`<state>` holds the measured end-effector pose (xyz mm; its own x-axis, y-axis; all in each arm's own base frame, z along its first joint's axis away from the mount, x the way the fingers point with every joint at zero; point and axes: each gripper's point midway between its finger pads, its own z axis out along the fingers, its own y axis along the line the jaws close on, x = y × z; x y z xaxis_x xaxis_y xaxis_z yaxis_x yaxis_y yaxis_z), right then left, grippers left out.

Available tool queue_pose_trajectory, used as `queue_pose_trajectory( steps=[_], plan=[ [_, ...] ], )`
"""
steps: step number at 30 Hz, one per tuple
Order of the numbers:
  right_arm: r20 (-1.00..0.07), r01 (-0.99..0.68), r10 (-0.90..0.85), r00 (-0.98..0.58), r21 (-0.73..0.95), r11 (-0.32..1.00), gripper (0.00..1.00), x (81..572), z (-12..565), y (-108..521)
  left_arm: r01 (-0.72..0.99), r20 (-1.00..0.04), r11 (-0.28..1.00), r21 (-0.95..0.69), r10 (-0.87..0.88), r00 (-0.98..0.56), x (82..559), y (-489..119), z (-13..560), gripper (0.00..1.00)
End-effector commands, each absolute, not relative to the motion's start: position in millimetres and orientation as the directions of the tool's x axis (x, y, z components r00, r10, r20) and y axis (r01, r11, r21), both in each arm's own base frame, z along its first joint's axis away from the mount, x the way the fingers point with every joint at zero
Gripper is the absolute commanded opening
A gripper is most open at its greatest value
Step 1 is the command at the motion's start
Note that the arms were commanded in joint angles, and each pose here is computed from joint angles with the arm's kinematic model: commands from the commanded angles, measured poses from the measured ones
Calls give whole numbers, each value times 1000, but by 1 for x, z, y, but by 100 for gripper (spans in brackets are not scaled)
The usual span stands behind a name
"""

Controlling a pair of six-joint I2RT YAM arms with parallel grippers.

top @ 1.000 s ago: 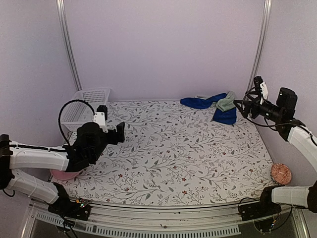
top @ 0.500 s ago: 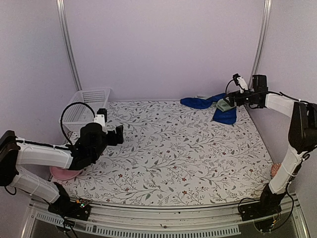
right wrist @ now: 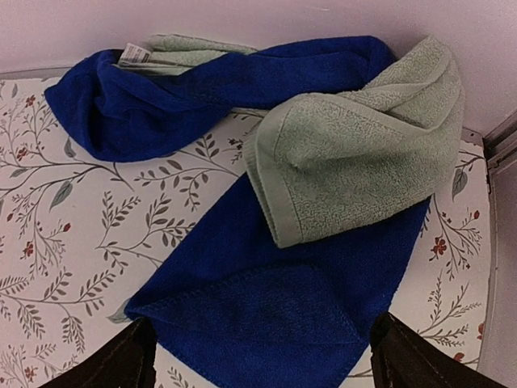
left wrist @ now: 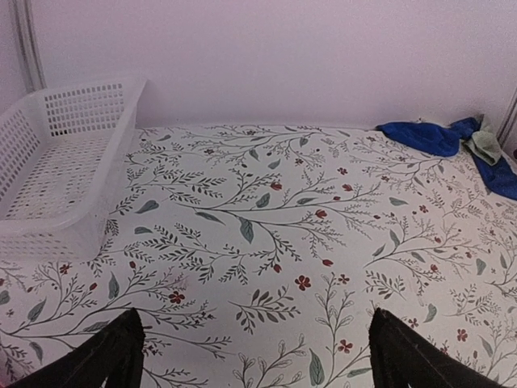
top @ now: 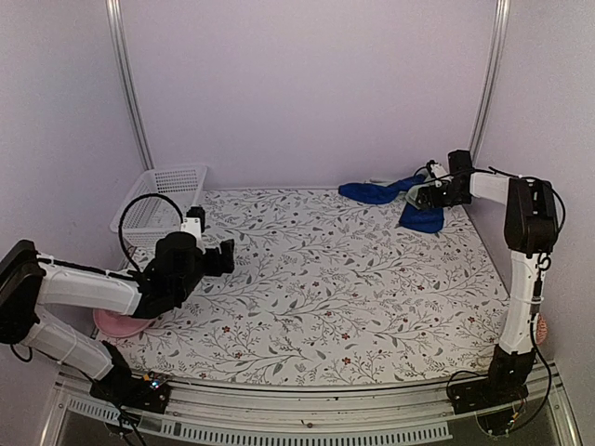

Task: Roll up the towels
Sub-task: Pick up the towel from the towel pile.

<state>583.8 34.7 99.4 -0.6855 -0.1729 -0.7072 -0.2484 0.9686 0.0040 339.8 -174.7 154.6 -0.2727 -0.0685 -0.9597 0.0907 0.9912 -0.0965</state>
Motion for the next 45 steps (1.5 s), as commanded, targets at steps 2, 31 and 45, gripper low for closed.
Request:
queue_pose_trajectory(
  steps=[2,31,45],
  plan=[
    [-681,-163,-143,-718,-36,986,91,607,75,22,94,-956,990,-102,-72,-283,347,-179,153,97],
    [-700,-98,-205,-685,-190,977,80,652,44,9,112,-935,991,-66,-22,-355,356,-192,126,97],
    [-708,-55,-204,-676,-228,972,75,662,39,4,108,-931,993,-57,-13,-365,359,-194,121,97]
  ],
)
